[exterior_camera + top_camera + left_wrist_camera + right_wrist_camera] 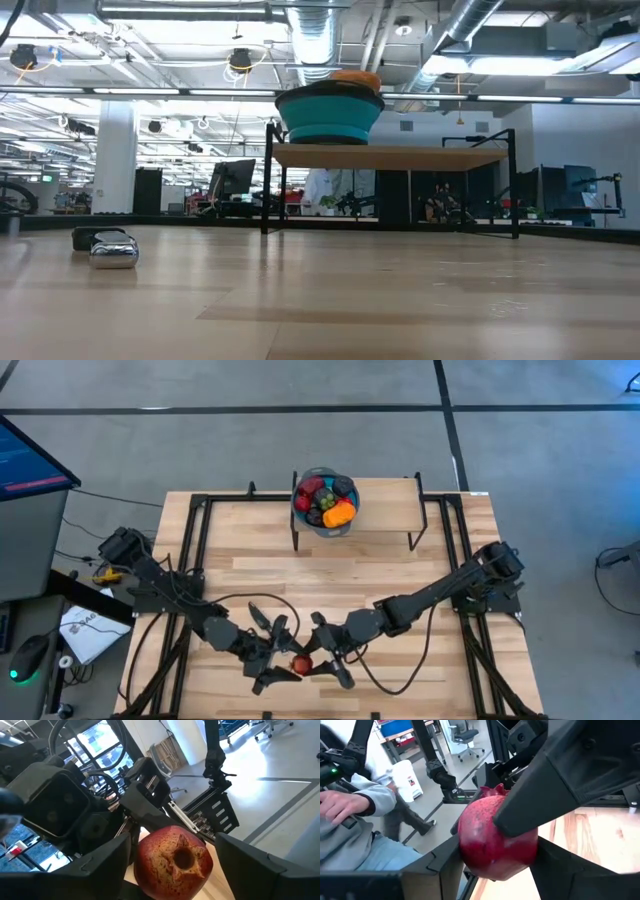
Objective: Pick & Place Fruit
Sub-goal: Put the red pomegranate into the blue strainer bowl on the shelf
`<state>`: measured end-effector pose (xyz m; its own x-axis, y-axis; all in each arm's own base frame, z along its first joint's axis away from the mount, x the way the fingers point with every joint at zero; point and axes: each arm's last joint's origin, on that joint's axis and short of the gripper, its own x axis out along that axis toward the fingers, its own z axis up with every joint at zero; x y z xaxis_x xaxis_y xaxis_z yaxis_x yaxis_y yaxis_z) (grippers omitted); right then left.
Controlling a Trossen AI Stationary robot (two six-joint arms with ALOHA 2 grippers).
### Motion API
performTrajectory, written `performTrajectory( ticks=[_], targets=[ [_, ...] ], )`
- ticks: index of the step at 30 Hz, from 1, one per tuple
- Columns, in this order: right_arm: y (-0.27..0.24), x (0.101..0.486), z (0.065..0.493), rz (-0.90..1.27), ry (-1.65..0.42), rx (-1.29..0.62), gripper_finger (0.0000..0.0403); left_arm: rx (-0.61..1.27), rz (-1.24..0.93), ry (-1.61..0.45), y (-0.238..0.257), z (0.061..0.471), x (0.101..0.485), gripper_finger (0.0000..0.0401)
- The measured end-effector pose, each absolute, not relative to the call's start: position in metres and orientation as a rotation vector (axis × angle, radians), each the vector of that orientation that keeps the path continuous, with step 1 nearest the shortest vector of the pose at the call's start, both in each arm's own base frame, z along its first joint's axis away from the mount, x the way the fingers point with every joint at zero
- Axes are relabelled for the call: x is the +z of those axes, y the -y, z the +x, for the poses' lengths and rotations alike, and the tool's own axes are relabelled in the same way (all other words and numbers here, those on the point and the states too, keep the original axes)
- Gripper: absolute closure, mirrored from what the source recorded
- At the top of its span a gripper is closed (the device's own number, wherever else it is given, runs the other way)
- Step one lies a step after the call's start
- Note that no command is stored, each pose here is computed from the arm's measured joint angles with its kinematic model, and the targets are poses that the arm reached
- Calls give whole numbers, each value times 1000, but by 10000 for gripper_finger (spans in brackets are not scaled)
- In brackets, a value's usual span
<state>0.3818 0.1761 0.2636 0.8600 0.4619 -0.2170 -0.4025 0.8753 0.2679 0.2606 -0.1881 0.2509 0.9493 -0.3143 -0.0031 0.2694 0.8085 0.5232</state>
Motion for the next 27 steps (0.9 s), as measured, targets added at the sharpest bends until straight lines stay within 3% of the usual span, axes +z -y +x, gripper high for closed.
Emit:
performTrajectory(
  ticks=[15, 27],
  targets=[
    [-170, 264, 385, 244, -284, 440, 189, -303, 540, 81, 188, 261, 251, 217],
    [-158, 239, 381, 270, -555, 328, 78, -152, 489, -82, 189, 247, 248, 216]
  ],
)
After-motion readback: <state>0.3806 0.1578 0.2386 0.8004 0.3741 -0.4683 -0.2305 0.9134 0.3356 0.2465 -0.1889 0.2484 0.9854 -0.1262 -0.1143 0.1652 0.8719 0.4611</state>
